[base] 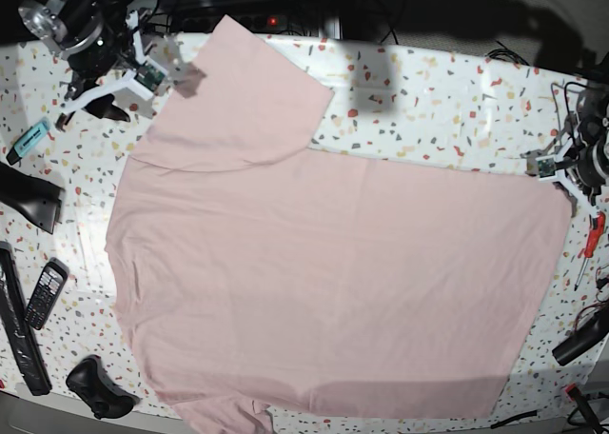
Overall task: Fold the T-shirt properly
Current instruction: 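Grasp the pink shirt shoulder edge with the right gripper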
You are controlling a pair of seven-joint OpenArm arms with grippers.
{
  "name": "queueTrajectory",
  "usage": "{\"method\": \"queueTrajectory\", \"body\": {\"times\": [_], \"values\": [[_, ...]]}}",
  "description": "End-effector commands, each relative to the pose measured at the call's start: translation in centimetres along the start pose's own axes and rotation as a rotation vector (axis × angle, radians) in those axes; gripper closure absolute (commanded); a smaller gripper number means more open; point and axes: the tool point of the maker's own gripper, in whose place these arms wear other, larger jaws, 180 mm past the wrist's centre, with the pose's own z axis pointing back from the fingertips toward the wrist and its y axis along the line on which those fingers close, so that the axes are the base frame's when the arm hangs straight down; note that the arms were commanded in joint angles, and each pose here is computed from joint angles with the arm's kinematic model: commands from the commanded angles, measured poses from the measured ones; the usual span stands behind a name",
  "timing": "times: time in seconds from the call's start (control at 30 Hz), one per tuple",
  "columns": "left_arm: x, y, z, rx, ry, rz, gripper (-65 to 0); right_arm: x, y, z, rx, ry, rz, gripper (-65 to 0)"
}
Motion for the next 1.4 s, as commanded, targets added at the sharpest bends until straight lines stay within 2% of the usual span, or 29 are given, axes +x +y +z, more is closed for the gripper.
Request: {"method": "queueTrajectory", "body": {"times": [0.0,0.17,0.37,0.5,0.7,0.93,1.37], "values": [[-1.3,1.3,0.7,0.025,0.033,-0.011,0.0,0.3,-0.3,0.1,-0.013,-0.01,0.022,-27.6],[-1.6,1.4,0.7,0.028,0.05,-0.011,0.0,-1.5,0.7,-2.0,-0.027,0.059,0.057,-27.6],[-1.8,1.4,0.7,0.029,0.059,-0.011,0.0,-2.3,2.7,-5.9,0.016,0.1,0.125,-27.6],[-1.8,1.4,0.7,0.029,0.059,-0.011,0.0,-0.8,3.4,-7.4,0.029,0.066,0.15,-27.6],[-1.8,1.4,0.7,0.029,0.059,-0.011,0.0,2.3,4.8,-8.1,0.064,-0.014,0.191,-27.6],[-1.8,1.4,0.7,0.029,0.062,-0.011,0.0,3.6,8.4,-7.6,0.173,-0.056,0.263,-27.6],[-2.3,1.4,0.8,0.029,0.086,-0.01,0.0,4.7,5.8,-8.8,0.116,-0.064,0.267,-27.0]]}}
